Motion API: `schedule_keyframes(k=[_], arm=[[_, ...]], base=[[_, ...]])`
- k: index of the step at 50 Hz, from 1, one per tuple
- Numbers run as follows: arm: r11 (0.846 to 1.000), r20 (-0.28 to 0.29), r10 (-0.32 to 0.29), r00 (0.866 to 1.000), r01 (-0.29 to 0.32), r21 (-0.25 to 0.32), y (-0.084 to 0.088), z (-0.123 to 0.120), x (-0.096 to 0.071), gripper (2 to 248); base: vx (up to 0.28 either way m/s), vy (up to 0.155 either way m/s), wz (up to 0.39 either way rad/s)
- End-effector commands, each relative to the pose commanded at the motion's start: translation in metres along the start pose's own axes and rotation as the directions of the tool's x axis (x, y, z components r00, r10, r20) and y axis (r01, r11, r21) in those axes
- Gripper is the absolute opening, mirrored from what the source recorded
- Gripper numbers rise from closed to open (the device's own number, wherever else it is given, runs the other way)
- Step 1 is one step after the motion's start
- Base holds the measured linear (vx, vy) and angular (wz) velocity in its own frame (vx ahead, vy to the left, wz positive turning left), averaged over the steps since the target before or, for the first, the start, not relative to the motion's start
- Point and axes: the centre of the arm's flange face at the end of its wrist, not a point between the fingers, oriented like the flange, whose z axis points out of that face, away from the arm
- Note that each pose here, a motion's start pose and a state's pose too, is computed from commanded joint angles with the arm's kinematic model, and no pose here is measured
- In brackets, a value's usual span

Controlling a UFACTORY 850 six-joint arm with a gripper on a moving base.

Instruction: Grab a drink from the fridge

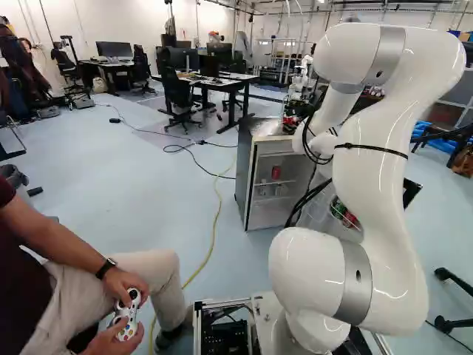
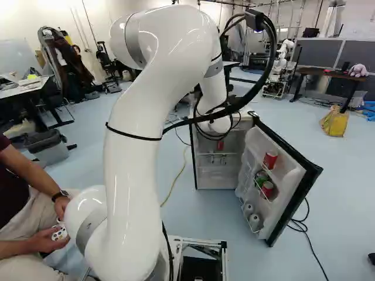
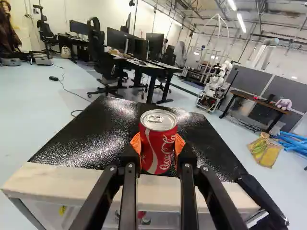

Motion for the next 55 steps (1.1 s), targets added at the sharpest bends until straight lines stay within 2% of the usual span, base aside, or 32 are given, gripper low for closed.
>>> schedule_keyframes(k=[24,34,44,55], arm=[[1.0,0.038,0.003,0.999,-0.003,-0.002,0.0002,0.0002,-0.0034,87],[0.997,0.039,0.077,0.996,-0.076,-0.005,0.0002,0.0002,-0.0035,87],[0.986,0.038,0.167,0.985,-0.167,-0.009,0.0002,0.0002,-0.0035,87],[0.983,0.038,0.185,0.982,-0.185,-0.01,0.0002,0.0002,-0.0035,87]], base=[[0.0,0.0,0.0],[0.0,0.0,0.0],[0.0,0.0,0.0],[0.0,0.0,0.0]])
